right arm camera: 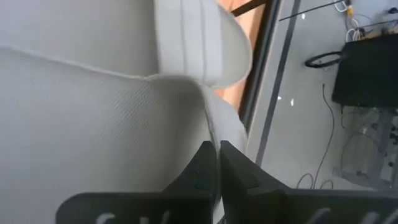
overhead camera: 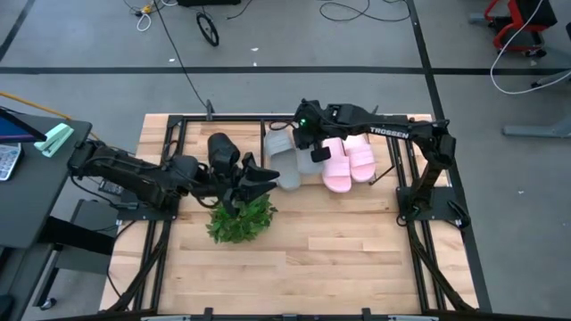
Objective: Pick and place slides into the shelf
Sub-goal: Put the gray slide on the shelf, then return to Home Position
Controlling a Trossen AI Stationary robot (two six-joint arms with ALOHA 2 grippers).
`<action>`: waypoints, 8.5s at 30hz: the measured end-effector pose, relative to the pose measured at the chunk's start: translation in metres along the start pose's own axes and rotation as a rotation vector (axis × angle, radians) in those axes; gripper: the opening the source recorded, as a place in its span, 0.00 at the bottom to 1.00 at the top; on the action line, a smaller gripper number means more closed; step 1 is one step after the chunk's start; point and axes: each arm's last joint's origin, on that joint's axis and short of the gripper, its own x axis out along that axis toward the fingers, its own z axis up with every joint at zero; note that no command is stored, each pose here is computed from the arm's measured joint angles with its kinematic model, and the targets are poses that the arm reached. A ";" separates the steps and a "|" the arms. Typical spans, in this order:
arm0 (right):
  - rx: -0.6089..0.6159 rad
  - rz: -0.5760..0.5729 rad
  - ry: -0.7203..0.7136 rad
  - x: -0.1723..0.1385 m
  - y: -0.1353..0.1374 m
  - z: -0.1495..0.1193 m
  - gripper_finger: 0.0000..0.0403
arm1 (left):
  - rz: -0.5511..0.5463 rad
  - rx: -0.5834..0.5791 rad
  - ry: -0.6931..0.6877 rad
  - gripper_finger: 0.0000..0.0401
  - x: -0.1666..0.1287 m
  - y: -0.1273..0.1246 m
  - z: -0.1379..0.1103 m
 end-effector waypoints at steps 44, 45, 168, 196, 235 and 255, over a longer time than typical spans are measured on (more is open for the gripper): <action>0.009 -0.030 0.002 0.023 0.006 -0.009 0.02 | 0.774 0.352 0.563 0.17 -0.029 0.025 -0.020; 0.010 -0.026 -0.002 0.023 0.006 -0.009 0.02 | 0.779 0.357 0.571 0.17 -0.030 0.025 -0.021; 0.443 0.125 -0.142 -0.163 0.134 -0.049 0.01 | 0.387 0.621 0.690 0.05 -0.005 0.023 -0.027; 0.929 0.141 -0.234 -0.206 0.167 -0.145 0.00 | 0.363 0.420 0.360 0.04 -0.112 0.045 0.000; 1.050 0.449 -0.844 -0.120 0.149 -0.096 0.00 | 0.275 0.357 0.194 0.01 -0.221 0.094 -0.022; 1.172 0.500 -0.791 -0.118 0.149 -0.097 0.00 | 0.093 0.377 0.212 0.01 -0.234 0.095 -0.032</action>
